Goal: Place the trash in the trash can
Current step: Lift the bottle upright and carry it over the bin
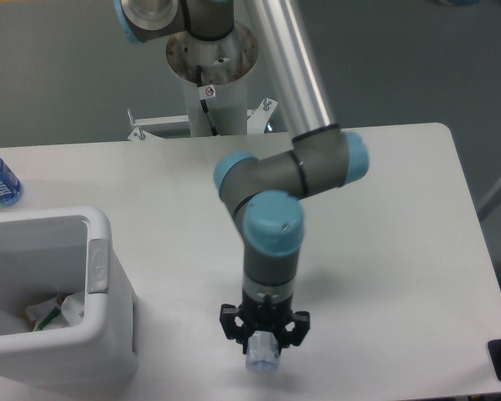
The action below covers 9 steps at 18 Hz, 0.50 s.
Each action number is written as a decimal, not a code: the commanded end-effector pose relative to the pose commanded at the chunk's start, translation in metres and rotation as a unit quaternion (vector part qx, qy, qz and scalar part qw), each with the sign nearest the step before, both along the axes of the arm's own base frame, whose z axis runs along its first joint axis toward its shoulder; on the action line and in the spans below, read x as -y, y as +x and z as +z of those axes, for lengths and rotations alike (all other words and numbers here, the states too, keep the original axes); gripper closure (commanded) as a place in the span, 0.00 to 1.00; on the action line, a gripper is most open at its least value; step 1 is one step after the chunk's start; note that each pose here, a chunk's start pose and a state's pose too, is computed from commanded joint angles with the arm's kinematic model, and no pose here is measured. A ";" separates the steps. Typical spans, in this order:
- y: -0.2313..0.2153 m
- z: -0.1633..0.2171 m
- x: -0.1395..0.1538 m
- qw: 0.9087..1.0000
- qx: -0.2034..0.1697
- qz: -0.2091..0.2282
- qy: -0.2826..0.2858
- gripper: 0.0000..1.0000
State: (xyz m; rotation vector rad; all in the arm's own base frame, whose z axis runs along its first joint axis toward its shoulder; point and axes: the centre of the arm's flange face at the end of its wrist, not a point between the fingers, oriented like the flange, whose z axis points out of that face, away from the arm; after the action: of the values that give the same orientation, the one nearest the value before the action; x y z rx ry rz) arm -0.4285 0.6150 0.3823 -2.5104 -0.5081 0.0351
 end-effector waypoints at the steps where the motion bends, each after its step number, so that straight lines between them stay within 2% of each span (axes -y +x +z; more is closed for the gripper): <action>1: -0.006 0.024 -0.001 1.000 -0.005 0.004 0.023 0.43; 4: -0.020 0.085 0.002 0.994 0.018 0.039 0.096 0.44; 7: -0.015 0.124 0.002 0.991 0.004 0.034 0.127 0.45; 9: -0.007 0.142 0.001 0.990 -0.003 0.031 0.137 0.50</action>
State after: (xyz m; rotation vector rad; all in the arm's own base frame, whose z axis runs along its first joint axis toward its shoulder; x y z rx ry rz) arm -0.4360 0.6135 0.5239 -2.2254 -0.5495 -0.0025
